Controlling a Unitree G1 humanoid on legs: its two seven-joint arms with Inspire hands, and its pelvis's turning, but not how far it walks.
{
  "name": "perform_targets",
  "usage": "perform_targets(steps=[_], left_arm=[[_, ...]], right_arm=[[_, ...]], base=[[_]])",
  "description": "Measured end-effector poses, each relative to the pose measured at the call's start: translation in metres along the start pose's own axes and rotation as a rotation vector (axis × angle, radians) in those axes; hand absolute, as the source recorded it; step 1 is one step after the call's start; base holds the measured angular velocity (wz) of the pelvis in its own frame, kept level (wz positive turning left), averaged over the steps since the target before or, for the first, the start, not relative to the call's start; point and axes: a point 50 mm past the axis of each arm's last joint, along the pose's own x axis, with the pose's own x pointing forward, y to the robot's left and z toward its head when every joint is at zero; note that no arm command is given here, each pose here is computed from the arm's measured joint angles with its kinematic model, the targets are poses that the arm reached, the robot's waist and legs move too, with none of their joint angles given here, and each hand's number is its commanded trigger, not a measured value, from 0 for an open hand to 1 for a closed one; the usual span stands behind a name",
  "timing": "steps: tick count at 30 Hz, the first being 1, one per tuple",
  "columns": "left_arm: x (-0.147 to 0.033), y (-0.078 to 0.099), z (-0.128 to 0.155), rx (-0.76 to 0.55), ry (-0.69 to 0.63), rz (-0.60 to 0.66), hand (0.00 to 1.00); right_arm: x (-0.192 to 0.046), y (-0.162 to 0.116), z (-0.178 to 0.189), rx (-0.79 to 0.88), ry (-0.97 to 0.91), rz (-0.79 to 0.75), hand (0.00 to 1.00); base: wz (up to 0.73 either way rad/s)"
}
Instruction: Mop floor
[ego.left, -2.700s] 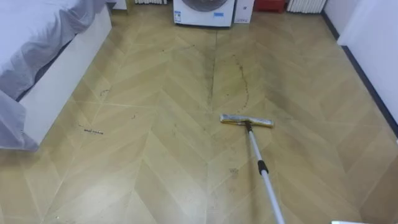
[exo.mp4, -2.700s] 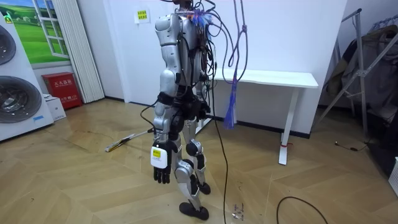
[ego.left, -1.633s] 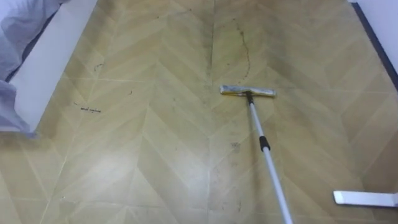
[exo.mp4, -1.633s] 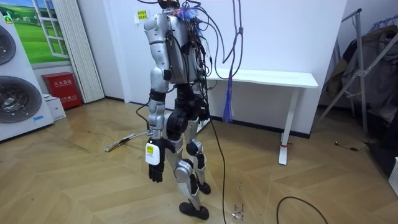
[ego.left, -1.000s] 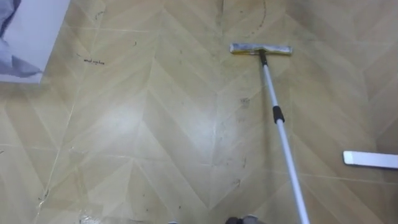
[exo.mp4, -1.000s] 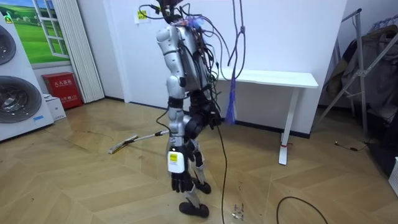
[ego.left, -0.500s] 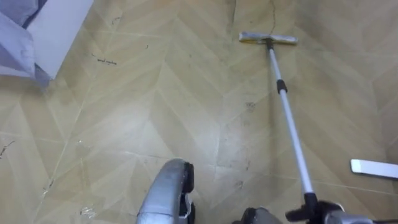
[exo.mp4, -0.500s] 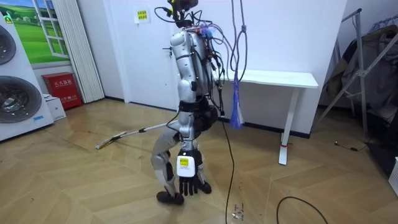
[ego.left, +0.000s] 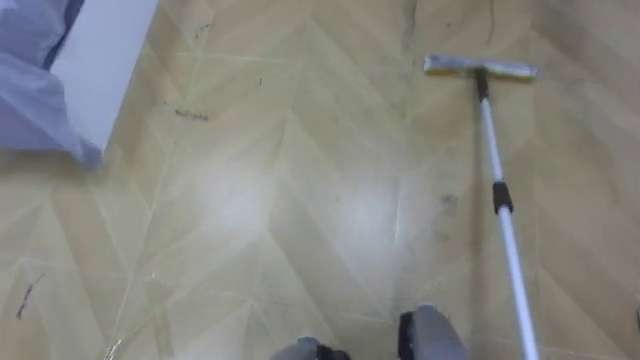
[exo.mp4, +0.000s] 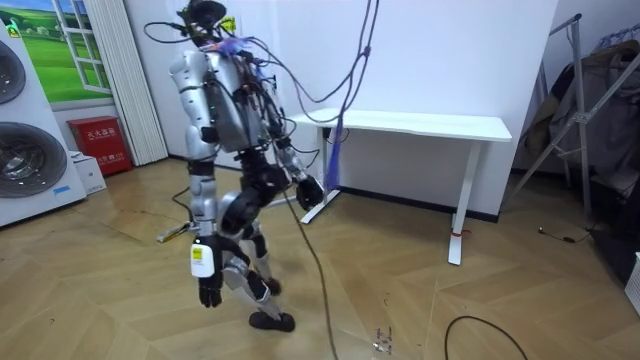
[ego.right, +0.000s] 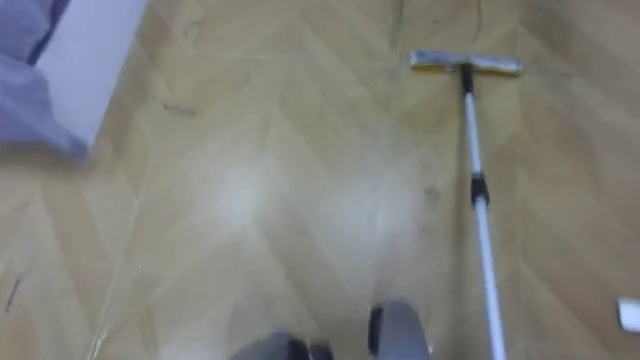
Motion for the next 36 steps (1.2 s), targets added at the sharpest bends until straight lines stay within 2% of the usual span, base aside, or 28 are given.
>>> perform_targets(steps=[2,5,7,8,10,12,14,17,19,22,27,32,36], left_arm=[[0.000,0.000,-0.004,-0.006,0.027,0.001,0.00],[0.000,0.006,-0.009,-0.032,0.045,0.027,0.00],[0.000,0.006,-0.006,-0.090,0.031,0.036,0.00],[0.000,0.007,-0.005,-0.097,0.022,0.041,0.00],[-0.001,0.013,0.000,-0.117,-0.006,0.068,0.00],[-0.001,0.013,0.000,-0.116,-0.010,0.062,0.00],[-0.001,0.014,-0.001,-0.115,-0.013,0.056,0.00],[0.000,0.019,0.009,-0.083,-0.027,0.048,0.00],[-0.001,0.016,0.018,-0.055,-0.059,0.044,0.00],[-0.001,0.015,0.024,-0.080,-0.085,0.050,0.00],[-0.001,0.015,0.023,-0.090,-0.074,0.075,0.00],[-0.001,0.011,0.013,-0.071,-0.016,0.069,0.00],[-0.001,0.016,0.004,-0.100,0.037,0.095,0.00]], right_arm=[[-0.001,0.000,0.003,0.011,0.007,-0.002,1.00],[-0.012,-0.001,0.049,0.008,-0.071,-0.022,1.00],[-0.037,-0.009,0.113,0.000,-0.227,-0.052,1.00],[-0.045,-0.009,0.131,0.004,-0.280,-0.052,1.00],[-0.080,-0.002,0.189,0.037,-0.489,-0.017,1.00],[-0.094,-0.001,0.207,0.076,-0.577,0.022,1.00],[-0.093,0.001,0.205,0.107,-0.569,0.062,1.00],[-0.063,-0.007,0.164,0.142,-0.447,0.062,1.00],[-0.036,-0.023,0.114,0.152,-0.285,0.009,1.00],[-0.015,-0.036,0.054,0.114,-0.124,-0.082,1.00],[-0.002,-0.015,0.008,0.082,-0.009,-0.060,1.00],[-0.003,-0.006,0.012,0.061,0.022,-0.040,1.00],[-0.023,-0.008,0.078,0.038,-0.112,-0.055,1.00]], base=[[0.05],[-0.22],[-0.34],[-0.40],[-0.40],[0.09],[0.28],[0.75],[0.30],[0.07],[-0.09],[-0.09],[-0.20]])
